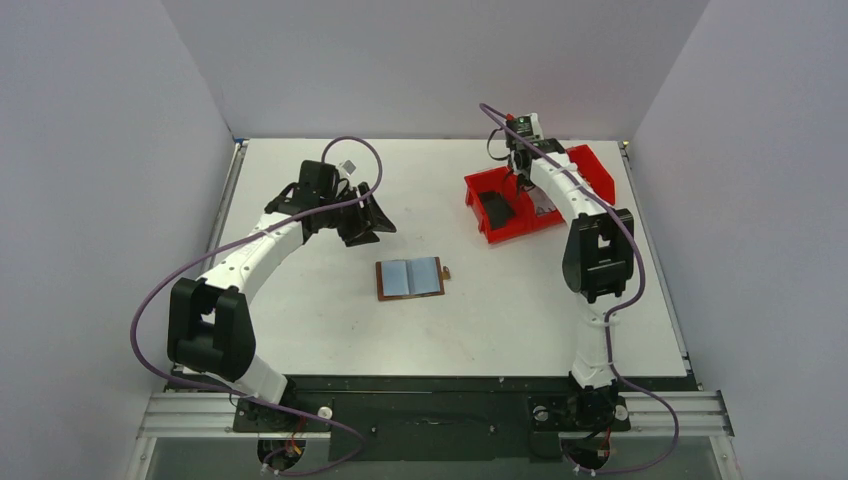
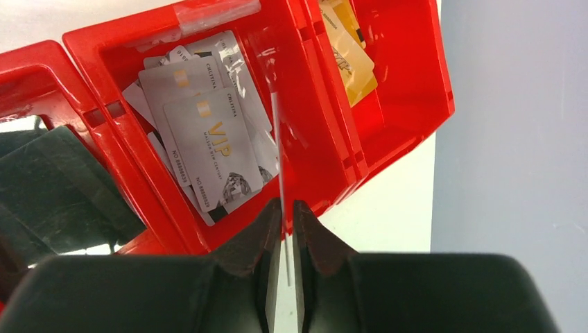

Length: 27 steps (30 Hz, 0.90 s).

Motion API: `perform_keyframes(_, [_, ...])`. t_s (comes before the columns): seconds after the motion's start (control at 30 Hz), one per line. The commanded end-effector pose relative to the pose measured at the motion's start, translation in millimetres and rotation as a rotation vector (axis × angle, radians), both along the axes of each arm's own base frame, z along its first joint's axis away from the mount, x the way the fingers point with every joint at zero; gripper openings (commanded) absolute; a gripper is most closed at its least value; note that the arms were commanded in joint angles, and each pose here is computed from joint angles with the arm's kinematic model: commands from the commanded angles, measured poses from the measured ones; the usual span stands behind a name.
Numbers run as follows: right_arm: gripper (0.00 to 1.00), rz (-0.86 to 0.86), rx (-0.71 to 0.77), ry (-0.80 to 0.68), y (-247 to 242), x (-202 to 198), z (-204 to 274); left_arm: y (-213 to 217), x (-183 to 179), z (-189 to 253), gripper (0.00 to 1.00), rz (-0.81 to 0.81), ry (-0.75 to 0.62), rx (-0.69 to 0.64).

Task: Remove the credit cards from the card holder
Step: Place the credit card in the storage box.

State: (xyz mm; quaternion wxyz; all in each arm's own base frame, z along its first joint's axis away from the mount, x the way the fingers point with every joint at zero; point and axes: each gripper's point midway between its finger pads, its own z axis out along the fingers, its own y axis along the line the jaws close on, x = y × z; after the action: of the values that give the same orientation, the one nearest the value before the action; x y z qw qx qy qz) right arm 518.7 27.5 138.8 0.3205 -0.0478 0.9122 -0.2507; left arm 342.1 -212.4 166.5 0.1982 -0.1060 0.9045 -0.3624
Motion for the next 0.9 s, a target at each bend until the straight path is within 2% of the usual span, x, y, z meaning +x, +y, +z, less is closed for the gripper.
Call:
perform_keyframes(0.0, [0.12,0.005,-0.015,-0.036,-3,11,16,-1,15,19,0.53,-0.008,-0.063,-0.006])
perform_keyframes(0.07, [0.21,0.005,-0.005,-0.039,-2,11,16,-1,15,18,0.53,-0.008,-0.061,-0.006])
perform_keyframes(0.13, [0.35,0.002,0.003,-0.048,-1,12,19,-1,15,19,0.53,-0.009,-0.061,-0.005])
perform_keyframes(0.27, [0.44,-0.012,0.057,-0.082,4,11,31,0,14,20,0.53,-0.010,-0.064,0.002])
perform_keyframes(0.43, [0.49,-0.012,0.220,-0.134,25,6,55,0,13,19,0.53,-0.012,-0.066,0.003])
perform_keyframes(0.6, [0.51,-0.023,0.484,-0.178,60,-11,76,1,13,14,0.53,-0.008,-0.057,0.004])
perform_keyframes(0.77, [0.51,0.031,0.773,-0.126,127,-51,70,2,8,-1,0.53,-0.005,-0.034,0.011])
perform_keyframes(0.87, [0.51,0.088,0.837,-0.097,165,-74,64,2,1,-13,0.53,-0.001,-0.008,0.010])
